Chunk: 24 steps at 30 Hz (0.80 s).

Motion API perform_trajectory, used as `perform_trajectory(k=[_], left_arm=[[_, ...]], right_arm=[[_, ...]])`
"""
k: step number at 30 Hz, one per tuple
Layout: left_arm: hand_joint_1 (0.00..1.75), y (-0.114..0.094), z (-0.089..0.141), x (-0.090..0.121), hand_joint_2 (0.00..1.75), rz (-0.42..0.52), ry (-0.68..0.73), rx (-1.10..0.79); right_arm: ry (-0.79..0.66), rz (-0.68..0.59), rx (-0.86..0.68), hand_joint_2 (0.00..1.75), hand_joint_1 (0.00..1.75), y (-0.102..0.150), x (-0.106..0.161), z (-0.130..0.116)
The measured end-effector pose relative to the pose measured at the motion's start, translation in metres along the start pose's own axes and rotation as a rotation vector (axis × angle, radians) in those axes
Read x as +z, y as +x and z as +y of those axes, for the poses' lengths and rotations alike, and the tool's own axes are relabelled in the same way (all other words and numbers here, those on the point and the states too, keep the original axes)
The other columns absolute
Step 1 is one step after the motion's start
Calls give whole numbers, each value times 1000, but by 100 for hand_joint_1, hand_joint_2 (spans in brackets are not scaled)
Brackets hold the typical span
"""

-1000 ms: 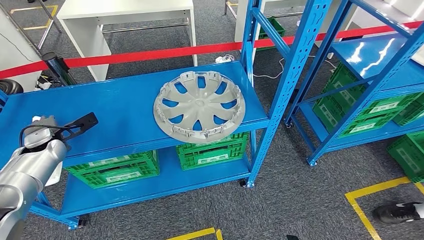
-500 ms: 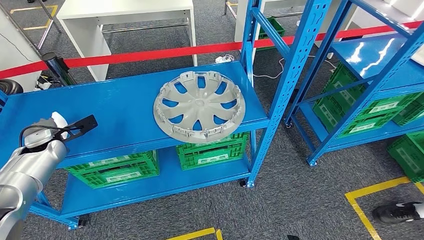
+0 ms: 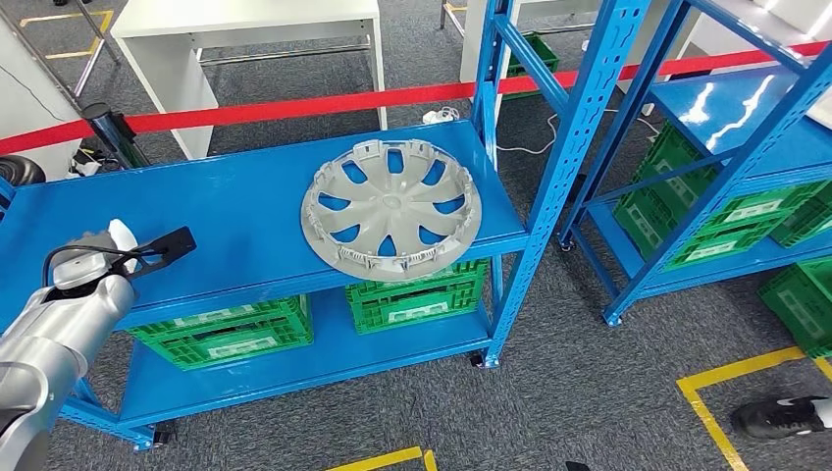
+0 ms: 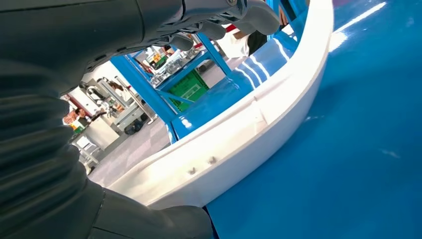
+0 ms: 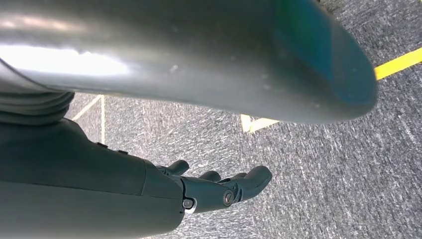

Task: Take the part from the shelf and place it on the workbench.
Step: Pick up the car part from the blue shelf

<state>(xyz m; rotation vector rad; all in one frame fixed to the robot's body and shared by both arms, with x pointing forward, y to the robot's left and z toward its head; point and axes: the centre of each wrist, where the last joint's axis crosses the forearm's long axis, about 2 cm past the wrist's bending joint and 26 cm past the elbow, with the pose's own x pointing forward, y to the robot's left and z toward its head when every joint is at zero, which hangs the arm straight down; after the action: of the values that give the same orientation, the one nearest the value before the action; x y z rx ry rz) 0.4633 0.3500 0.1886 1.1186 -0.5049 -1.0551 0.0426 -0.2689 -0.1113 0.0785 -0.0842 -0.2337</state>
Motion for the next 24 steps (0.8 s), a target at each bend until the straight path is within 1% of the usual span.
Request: perform_trajectory(k=[5, 6, 9, 10, 24], left_arm=[[0, 2, 0, 1, 175, -5, 3, -1], [13, 3, 0, 1, 175, -6, 4, -1], [144, 3, 0, 1, 175, -8, 7, 0], [175, 4, 0, 1, 175, -9, 7, 0], [175, 1, -3, 0, 175, -8, -1, -2]], right_arm=[[0, 0, -6, 0, 0, 0, 0, 0], [0, 0, -6, 0, 0, 0, 0, 0], [0, -1, -7, 0, 0, 0, 0, 0], [0, -1, -6, 0, 0, 0, 0, 0], [-1, 1, -1, 0, 0, 0, 0, 0]])
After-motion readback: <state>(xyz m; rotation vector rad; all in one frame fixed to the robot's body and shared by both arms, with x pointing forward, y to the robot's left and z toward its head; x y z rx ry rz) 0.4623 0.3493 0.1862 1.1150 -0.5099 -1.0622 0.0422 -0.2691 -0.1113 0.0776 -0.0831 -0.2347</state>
